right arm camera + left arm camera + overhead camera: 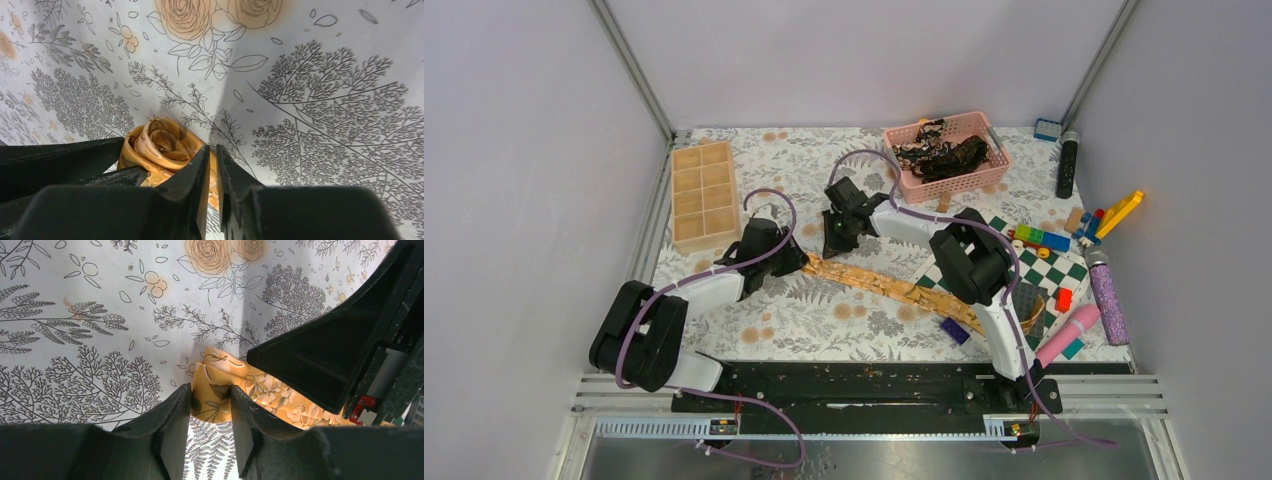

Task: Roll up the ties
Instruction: Roll the tie at the center of the board.

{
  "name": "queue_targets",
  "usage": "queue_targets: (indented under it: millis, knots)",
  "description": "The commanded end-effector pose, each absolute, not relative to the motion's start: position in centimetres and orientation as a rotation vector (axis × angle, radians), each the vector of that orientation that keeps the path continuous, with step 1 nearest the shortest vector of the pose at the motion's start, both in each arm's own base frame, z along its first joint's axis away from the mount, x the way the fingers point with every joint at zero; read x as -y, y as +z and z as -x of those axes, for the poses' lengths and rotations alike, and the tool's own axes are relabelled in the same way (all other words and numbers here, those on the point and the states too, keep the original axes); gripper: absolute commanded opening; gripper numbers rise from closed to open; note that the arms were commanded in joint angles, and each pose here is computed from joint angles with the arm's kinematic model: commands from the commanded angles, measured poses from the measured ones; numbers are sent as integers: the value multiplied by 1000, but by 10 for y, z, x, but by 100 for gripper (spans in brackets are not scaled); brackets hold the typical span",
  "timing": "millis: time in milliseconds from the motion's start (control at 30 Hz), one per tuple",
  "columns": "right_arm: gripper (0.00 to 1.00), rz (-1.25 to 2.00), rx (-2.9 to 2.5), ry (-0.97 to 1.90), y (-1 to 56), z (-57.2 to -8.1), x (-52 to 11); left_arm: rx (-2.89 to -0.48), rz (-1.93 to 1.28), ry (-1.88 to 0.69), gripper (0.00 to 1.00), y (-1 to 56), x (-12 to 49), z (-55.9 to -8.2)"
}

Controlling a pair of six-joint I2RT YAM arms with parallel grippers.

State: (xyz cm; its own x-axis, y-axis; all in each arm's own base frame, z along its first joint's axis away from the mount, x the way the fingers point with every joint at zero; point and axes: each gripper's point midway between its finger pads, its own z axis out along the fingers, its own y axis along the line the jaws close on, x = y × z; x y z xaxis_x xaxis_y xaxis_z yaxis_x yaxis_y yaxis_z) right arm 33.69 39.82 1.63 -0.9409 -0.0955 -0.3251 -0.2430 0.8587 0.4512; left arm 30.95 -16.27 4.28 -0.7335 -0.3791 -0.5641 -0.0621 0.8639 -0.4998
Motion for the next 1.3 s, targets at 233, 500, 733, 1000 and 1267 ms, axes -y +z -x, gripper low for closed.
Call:
queue_targets:
  millis: [233, 500, 733, 1000, 1267]
  knots:
    - [12, 296, -2774, 813, 20, -310, -410, -2285, 312, -623, 37, 57, 168, -321]
    - [20, 279, -2735, 761, 26, -318, -405, -2285, 311, -622, 36, 56, 167, -320]
    - [35, 248, -2622, 669, 60, -334, -390, -2276, 300, -642, 31, 58, 168, -316]
    - [26, 196, -2607, 784, 76, -318, -388, -2272, 282, -657, 30, 59, 170, -313]
    - [19, 94, -2662, 1054, 62, -300, -416, -2271, 282, -650, 31, 58, 169, -313]
